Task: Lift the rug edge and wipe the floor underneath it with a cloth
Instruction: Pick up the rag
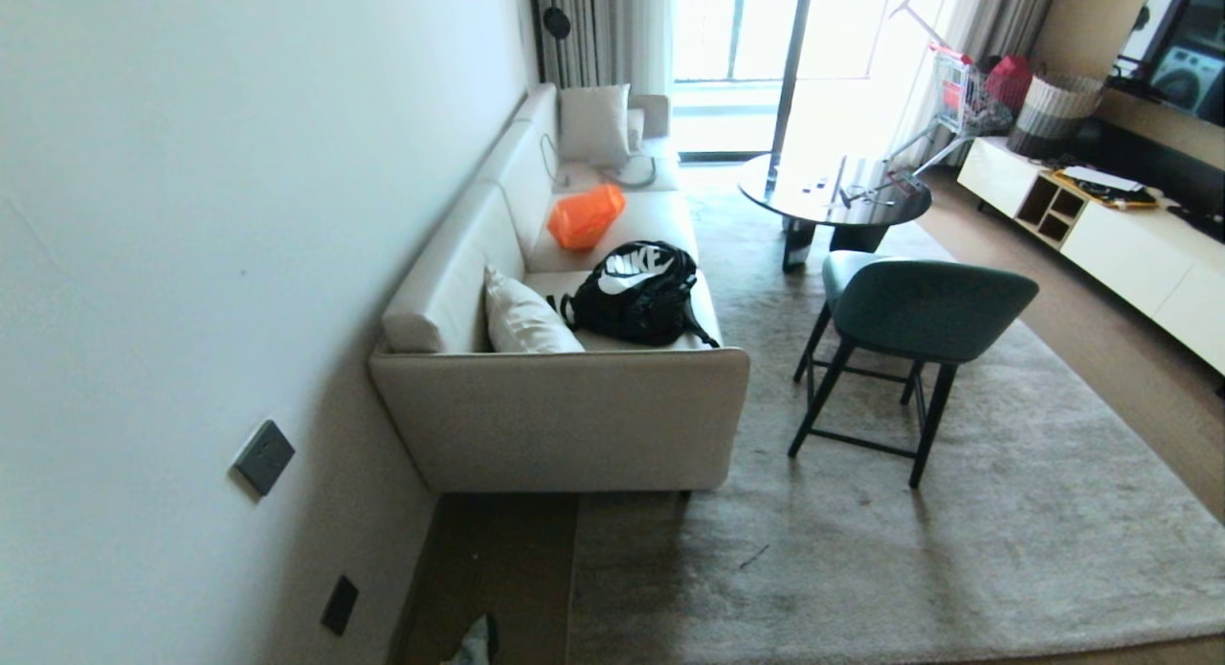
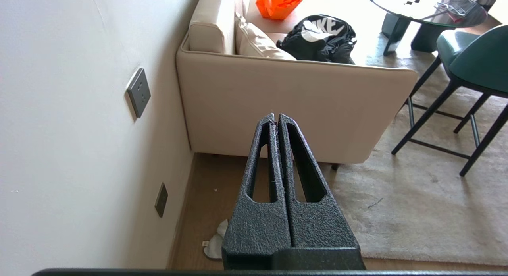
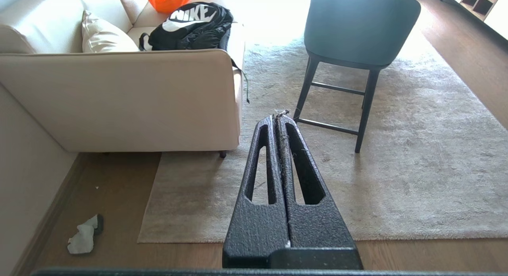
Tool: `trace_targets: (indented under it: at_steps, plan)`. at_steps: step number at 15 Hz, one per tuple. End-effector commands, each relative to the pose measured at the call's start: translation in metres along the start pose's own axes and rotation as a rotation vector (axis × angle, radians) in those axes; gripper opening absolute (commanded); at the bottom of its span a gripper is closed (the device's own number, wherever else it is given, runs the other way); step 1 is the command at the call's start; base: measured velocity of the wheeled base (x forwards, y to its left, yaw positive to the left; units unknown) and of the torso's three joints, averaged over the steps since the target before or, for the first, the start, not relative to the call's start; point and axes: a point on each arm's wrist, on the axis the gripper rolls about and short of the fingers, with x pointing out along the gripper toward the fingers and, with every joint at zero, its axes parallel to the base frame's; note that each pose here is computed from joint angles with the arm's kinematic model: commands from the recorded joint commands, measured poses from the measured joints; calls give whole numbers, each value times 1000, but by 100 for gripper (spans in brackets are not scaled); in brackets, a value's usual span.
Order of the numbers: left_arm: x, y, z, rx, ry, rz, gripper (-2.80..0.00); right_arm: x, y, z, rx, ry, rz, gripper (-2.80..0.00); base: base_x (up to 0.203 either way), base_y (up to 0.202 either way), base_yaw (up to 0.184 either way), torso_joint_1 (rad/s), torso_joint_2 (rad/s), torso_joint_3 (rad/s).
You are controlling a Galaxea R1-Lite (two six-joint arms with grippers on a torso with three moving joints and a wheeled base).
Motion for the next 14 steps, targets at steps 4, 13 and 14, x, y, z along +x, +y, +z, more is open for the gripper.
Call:
trace_targets:
  at_steps: [4, 13, 14]
  plan:
    - [0, 0, 0, -1, 0, 0, -280, 0, 0, 0, 0, 0, 0, -280, 0, 0, 0, 0, 0, 0]
    - [0, 0, 0, -1, 0, 0, -280, 0, 0, 0, 0, 2, 0, -280, 0, 0, 0, 0, 0, 0]
    - [0, 0, 0, -1, 0, 0, -280, 0, 0, 0, 0, 2, 0, -280, 0, 0, 0, 0, 0, 0]
